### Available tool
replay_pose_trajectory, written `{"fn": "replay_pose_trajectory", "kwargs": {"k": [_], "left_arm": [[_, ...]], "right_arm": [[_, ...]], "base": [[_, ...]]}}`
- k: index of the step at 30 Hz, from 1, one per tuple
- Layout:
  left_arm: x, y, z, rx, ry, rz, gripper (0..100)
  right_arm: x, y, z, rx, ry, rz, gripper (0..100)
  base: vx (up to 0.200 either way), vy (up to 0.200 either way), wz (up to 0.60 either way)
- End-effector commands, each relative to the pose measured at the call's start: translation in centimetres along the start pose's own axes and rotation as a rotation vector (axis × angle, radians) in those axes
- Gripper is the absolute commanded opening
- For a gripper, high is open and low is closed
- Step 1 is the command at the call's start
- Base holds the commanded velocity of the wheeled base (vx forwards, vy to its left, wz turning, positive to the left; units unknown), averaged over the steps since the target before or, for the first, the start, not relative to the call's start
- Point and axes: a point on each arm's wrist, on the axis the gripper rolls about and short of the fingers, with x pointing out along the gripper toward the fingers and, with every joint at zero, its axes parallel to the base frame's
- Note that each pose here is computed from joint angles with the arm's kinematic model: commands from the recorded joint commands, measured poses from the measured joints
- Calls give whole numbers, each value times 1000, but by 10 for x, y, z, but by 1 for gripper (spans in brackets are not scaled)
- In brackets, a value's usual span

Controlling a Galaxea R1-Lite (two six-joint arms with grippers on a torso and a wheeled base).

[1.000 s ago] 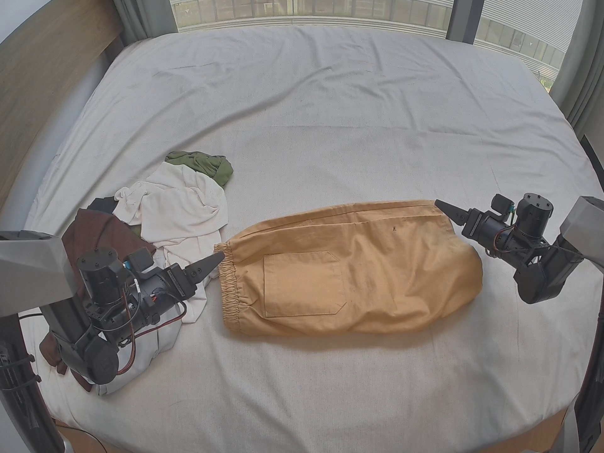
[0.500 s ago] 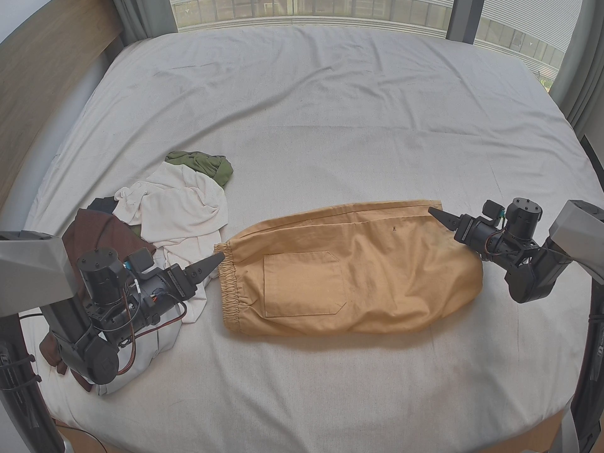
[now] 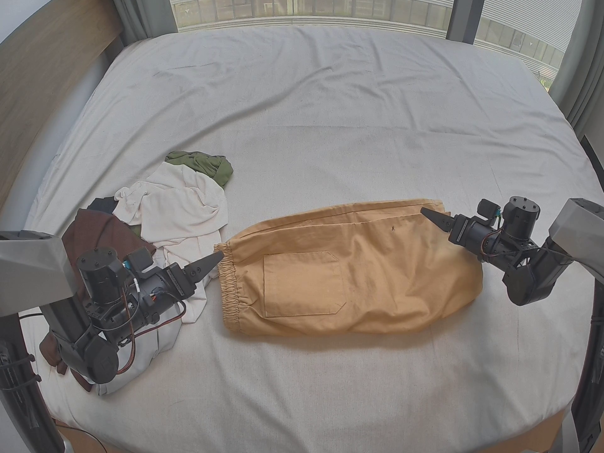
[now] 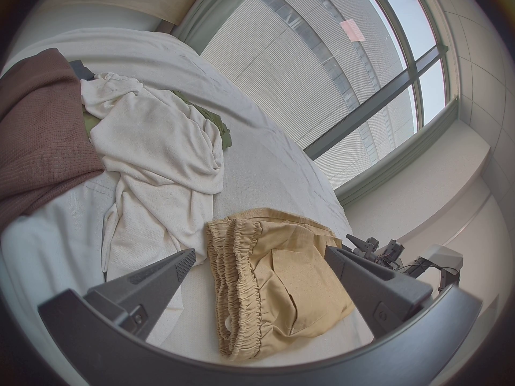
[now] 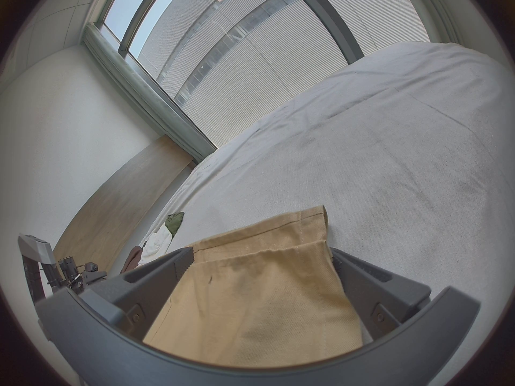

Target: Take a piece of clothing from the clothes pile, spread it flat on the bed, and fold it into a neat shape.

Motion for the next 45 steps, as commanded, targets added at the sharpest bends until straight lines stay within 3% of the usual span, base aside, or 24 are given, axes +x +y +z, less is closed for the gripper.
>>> {"fn": "replay_pose_trajectory", "kwargs": {"k": [1,10,23,24,36,45], "left_arm": [[0,1,0,-2,1,2,100],[0,1,0,-2,-1,2,100],[0,0,1,-1,-2,-1,100],[0,0,1,-1,-3,0,100],[0,0,0,-2,0,1,100],[0,1,0,-2,1,2,100]], "right_arm": [[-6,8,9,-9,-14,9,100],[-11,11,8,-5,-7,5,100],[3,-7,0,-5,-5,-8,100],[4,-8,0,-7,-7,-9,0],[9,-22,5,-8,-17,-32,0],[8,-9,28,-43,-74,-1,0]], "base": [[0,0,0],[0,0,0],[0,0,0],[0,0,0],[0,0,0],[0,0,0]]}}
